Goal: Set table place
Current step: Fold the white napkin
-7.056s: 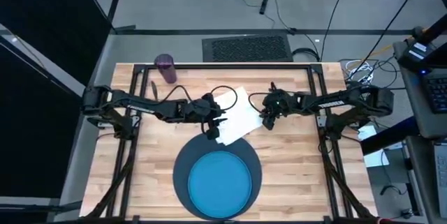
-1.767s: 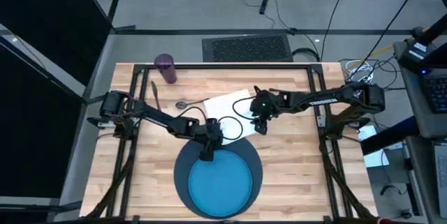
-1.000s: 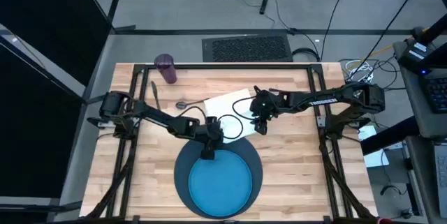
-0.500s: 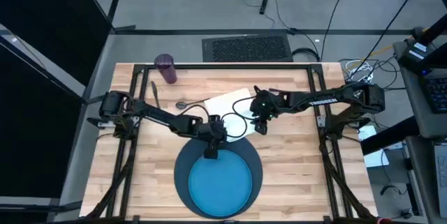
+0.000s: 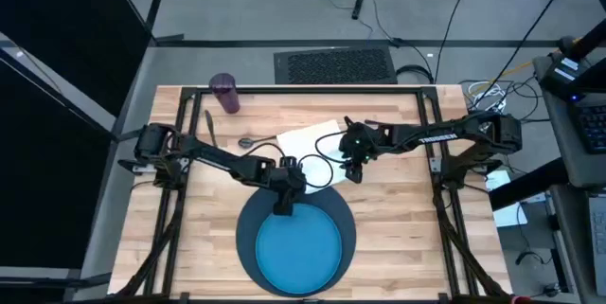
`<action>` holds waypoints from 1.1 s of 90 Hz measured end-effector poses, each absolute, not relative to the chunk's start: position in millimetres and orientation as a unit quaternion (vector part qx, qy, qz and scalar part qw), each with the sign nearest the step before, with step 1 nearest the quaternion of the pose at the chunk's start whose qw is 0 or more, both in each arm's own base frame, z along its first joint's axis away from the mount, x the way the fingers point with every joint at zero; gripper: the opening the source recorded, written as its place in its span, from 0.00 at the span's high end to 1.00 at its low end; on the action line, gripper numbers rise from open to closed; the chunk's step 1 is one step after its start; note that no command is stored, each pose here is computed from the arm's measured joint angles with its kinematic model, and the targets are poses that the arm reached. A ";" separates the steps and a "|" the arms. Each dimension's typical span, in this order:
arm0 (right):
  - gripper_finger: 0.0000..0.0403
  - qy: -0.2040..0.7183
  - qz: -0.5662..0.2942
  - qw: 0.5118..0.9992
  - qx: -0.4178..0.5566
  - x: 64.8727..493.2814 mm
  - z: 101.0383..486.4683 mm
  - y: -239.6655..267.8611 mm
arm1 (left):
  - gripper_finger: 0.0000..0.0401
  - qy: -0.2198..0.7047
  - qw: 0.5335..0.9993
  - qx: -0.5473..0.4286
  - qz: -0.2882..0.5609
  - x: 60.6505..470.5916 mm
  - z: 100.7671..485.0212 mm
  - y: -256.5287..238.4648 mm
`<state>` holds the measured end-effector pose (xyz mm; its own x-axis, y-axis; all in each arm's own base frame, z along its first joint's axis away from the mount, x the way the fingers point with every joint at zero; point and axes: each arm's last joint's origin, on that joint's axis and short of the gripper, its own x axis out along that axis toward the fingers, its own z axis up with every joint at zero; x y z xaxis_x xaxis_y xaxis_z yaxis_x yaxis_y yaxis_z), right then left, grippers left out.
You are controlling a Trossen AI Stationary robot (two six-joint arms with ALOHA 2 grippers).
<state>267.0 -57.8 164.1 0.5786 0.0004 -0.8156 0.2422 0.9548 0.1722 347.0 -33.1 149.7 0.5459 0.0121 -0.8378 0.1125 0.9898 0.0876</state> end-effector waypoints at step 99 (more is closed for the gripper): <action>0.59 0.455 -0.069 0.877 0.136 266.7 163.9 -57.7 | 0.79 0.438 0.894 0.079 -0.059 353.6 150.7 -45.5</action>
